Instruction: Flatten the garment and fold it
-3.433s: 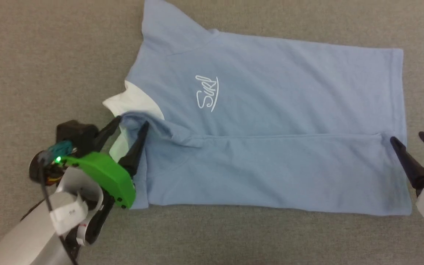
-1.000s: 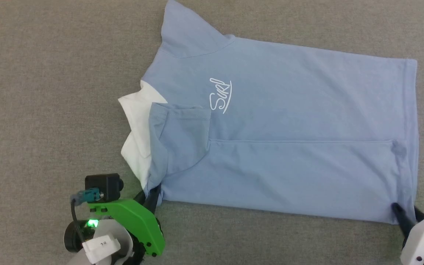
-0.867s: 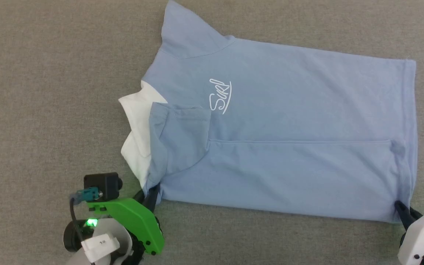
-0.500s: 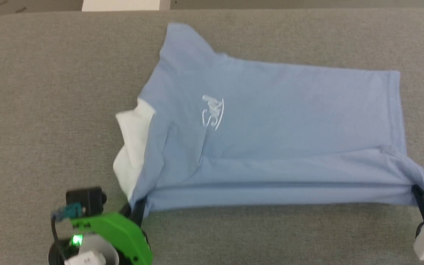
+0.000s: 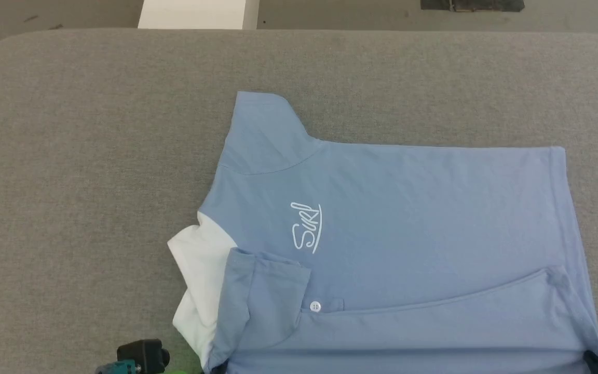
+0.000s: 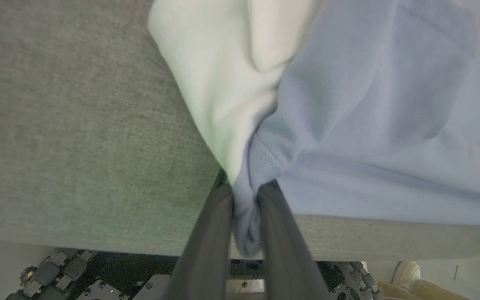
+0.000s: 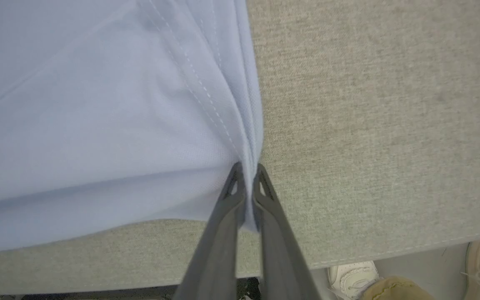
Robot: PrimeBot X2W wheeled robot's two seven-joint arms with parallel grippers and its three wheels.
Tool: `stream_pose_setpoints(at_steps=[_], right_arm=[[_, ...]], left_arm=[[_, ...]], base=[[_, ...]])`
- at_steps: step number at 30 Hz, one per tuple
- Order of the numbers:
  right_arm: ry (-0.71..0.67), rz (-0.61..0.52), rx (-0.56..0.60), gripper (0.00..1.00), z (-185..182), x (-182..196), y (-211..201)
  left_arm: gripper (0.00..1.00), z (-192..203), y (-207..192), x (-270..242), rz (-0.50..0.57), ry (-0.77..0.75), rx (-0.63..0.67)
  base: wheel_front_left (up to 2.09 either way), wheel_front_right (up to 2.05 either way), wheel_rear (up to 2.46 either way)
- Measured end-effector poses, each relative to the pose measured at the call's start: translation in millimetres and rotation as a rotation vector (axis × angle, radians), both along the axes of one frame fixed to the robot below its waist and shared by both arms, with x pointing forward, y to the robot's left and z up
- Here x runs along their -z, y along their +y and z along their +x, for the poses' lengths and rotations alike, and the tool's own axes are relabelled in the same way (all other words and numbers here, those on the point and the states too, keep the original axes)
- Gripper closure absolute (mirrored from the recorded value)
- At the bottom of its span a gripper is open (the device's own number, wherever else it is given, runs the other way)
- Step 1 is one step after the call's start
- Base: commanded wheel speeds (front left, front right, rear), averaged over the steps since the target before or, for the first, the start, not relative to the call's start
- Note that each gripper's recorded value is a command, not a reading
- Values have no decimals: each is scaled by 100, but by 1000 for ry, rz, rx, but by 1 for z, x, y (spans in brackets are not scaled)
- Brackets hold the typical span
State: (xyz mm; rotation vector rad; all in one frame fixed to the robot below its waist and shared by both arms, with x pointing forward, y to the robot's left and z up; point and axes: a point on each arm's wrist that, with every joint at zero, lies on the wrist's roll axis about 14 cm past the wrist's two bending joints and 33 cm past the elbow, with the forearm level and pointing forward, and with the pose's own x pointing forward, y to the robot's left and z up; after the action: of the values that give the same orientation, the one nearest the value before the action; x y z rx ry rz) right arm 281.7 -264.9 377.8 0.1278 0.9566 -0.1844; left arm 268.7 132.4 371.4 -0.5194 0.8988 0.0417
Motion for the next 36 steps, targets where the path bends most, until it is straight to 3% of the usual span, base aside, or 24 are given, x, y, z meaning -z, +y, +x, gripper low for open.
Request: stream_pose_setpoints(at_steps=[1, 2, 3, 4, 5, 11, 15, 22, 28, 31, 36], right_arm=[[-5, 1, 1, 100, 0, 0, 0], [-14, 1, 2, 100, 1, 0, 1], [-28, -1, -1, 100, 3, -1, 1], [-42, -3, -4, 35, 5, -3, 2], [-58, -4, -5, 0, 7, -5, 2], [-171, 6, -1, 0, 23, -26, 3], [-315, -25, 18, 0, 39, -58, -6], [-637, -130, -5, 0, 75, -122, -7], [-880, -248, -52, 0, 90, -162, -1], [-895, -241, -50, 0, 90, -152, 0], [-915, -231, -63, 0, 105, -152, 6]], left_arm=[[100, 1, 1, 1, 1, -10, -9], [94, 2, 2, 1, 1, -21, -16], [33, 3, 2, 2, 2, -28, -18], [0, 3, 3, 2, 4, -34, -21], [0, 5, 6, 1, 11, -46, -30], [0, 23, 24, -17, 24, -152, -103], [0, 38, 43, -52, 16, -289, -181], [0, 63, 73, -112, 166, -561, -204], [0, 91, 59, -161, 342, -877, -103], [0, 109, 41, -172, 405, -983, -54], [0, 146, 29, -185, 414, -1041, 67]], base=[[0, 0, 0], [0, 0, 0], [0, 0, 0], [0, 0, 0], [0, 0, 0], [0, 0, 0], [0, 0, 0], [0, 0, 0], [0, 0, 0], [0, 0, 0], [0, 0, 0]])
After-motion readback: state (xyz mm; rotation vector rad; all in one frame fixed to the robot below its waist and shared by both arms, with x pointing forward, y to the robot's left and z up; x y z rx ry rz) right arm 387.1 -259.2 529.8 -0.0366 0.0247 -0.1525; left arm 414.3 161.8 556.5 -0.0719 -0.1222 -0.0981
